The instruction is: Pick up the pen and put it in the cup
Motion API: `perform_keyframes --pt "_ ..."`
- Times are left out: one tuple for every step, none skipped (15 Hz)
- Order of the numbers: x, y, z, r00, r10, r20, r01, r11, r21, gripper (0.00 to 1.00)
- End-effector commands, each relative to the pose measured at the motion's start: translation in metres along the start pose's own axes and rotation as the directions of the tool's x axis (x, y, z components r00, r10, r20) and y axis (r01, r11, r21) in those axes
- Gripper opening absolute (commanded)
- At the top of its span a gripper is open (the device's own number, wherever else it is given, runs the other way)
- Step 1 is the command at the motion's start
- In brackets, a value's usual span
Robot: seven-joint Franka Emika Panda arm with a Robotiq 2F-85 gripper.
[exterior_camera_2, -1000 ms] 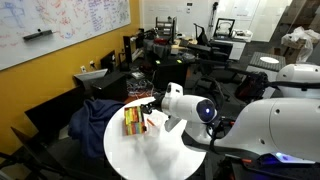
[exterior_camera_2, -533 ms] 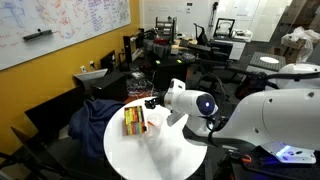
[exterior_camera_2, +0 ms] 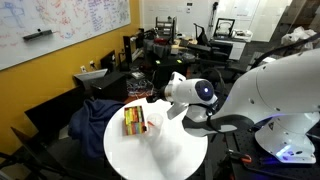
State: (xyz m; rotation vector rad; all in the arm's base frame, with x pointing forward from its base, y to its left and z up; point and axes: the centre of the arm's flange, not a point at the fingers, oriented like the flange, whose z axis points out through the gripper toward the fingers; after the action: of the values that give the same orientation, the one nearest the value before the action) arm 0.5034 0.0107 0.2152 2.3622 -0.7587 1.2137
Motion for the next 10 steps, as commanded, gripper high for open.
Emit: perform_keyframes --pt "0.017 0.014 -0.009 0.992 0.018 0.122 -0.025 0.998 0.059 1.0" --pt "0.02 0.014 -0.011 0.99 0.011 0.14 -0.021 0.997 0.073 1.0" --pt "0.023 0.015 -0.012 0.987 0.007 0.158 -0.02 0.996 0.082 1.0" --pt "0.027 0.017 -0.014 0.984 0.003 0.18 -0.021 0.995 0.097 1.0" --pt "0.029 0.018 -0.014 0.98 -0.005 0.197 -0.016 0.994 0.106 1.0" --pt "0.032 0.018 -0.015 0.977 -0.013 0.213 -0.012 0.993 0.113 1.0" --pt "0.035 0.018 -0.017 0.971 -0.026 0.239 -0.006 0.992 0.129 1.0" --pt "0.036 0.018 -0.017 0.965 -0.033 0.26 -0.003 0.991 0.136 1.0" --pt "0.037 0.018 -0.018 0.955 -0.05 0.293 0.004 0.988 0.157 1.0" --pt "0.039 0.018 -0.019 0.949 -0.058 0.309 0.009 0.988 0.156 1.0"
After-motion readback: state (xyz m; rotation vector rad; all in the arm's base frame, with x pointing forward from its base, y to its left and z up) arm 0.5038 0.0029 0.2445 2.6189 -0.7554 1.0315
